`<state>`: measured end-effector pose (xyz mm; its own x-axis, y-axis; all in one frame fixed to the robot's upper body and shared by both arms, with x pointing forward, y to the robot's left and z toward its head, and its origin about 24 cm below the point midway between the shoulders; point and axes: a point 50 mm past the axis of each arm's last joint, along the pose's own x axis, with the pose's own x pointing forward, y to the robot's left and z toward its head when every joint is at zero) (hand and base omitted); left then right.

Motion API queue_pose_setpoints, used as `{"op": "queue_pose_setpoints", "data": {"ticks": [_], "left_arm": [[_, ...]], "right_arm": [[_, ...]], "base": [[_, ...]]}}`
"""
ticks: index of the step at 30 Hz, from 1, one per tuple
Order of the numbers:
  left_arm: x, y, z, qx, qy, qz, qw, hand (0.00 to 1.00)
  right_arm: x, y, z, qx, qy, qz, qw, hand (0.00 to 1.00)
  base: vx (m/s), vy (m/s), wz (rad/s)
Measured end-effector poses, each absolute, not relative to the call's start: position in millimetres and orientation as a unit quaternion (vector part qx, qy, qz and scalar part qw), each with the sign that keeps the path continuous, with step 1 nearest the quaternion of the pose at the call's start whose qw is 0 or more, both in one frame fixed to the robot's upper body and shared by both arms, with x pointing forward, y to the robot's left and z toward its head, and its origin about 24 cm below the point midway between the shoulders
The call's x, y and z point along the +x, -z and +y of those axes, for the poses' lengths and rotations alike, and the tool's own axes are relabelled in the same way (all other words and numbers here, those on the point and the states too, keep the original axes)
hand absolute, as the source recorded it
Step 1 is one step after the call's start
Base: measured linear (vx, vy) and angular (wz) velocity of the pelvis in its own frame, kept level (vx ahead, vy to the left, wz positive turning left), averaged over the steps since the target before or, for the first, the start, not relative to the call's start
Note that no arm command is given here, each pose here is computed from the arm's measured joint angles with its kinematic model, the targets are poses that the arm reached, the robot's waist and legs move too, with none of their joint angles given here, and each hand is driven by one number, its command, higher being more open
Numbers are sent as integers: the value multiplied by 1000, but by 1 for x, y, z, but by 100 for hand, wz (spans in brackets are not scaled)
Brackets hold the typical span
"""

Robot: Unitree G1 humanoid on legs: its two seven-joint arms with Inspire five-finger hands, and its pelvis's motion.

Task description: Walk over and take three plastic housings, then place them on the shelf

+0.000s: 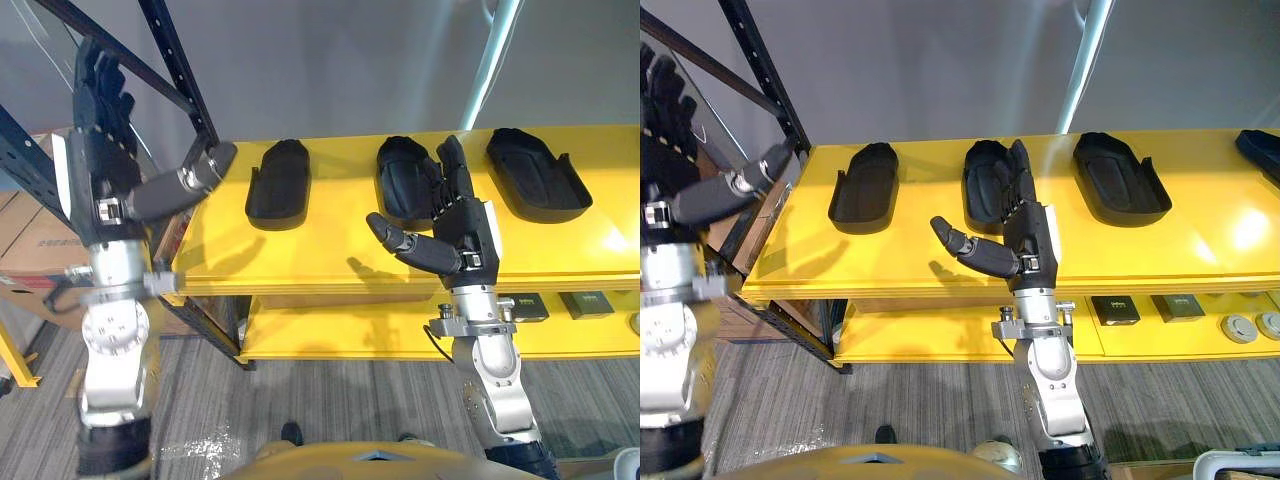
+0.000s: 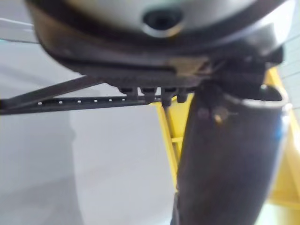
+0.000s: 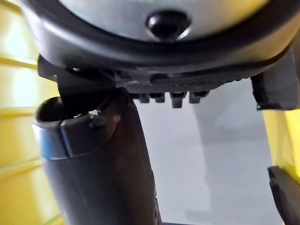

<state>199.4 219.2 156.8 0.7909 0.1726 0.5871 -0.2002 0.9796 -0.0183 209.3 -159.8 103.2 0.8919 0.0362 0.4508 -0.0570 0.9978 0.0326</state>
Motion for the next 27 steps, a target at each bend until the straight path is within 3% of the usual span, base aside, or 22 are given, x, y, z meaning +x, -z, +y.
{"op": "queue_pose_setpoints", "data": {"ticks": [6,12,18,27], "left_arm": [[186,-117,205,-14,-80,-221,972,100],[189,-109,200,-60,-53,-205,976,100],[197,-108,190,-137,2,-214,967,100],[219,-130,167,-151,94,-260,949,100]], "right_arm": [[203,-104,-187,-4,62,-230,971,100],[204,-111,-222,-36,67,-216,973,100],[245,-119,-239,-67,37,-198,977,100],[303,-129,-257,-32,28,-157,987,100]], "base": [[-9,-23,-14],[18,-4,-11],[0,0,0],[7,3,8]]}}
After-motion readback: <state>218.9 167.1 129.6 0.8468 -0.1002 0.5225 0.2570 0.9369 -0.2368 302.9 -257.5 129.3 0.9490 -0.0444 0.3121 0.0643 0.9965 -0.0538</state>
